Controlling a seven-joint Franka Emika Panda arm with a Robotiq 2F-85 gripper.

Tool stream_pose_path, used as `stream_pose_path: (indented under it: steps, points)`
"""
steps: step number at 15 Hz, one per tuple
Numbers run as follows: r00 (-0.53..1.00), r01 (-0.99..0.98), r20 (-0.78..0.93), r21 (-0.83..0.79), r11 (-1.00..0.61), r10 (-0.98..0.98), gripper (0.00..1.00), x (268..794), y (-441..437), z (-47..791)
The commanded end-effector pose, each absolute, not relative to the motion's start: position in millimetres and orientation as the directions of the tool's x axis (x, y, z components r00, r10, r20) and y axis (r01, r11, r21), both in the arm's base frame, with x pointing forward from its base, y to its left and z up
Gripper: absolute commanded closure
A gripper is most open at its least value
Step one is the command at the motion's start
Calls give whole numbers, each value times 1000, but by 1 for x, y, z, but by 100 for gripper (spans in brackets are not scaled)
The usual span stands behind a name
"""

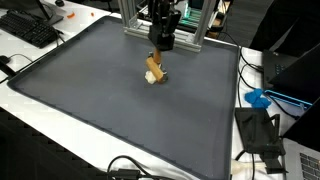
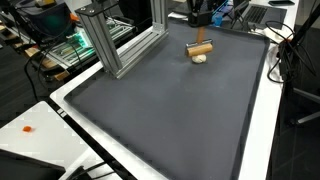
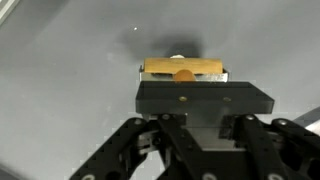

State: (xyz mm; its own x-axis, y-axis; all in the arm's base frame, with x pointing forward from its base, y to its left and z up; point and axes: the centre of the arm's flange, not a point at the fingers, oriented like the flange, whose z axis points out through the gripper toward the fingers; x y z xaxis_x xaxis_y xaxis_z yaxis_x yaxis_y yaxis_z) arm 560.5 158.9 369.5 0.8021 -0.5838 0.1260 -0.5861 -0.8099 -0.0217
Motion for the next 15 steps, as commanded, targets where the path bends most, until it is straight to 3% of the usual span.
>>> stream_pose_path:
  steps: [1, 15]
  points:
    - [773, -625, 147, 4, -781, -617, 78, 568, 160, 361]
    - [654, -746, 193, 9, -666, -731, 78, 582, 150, 341]
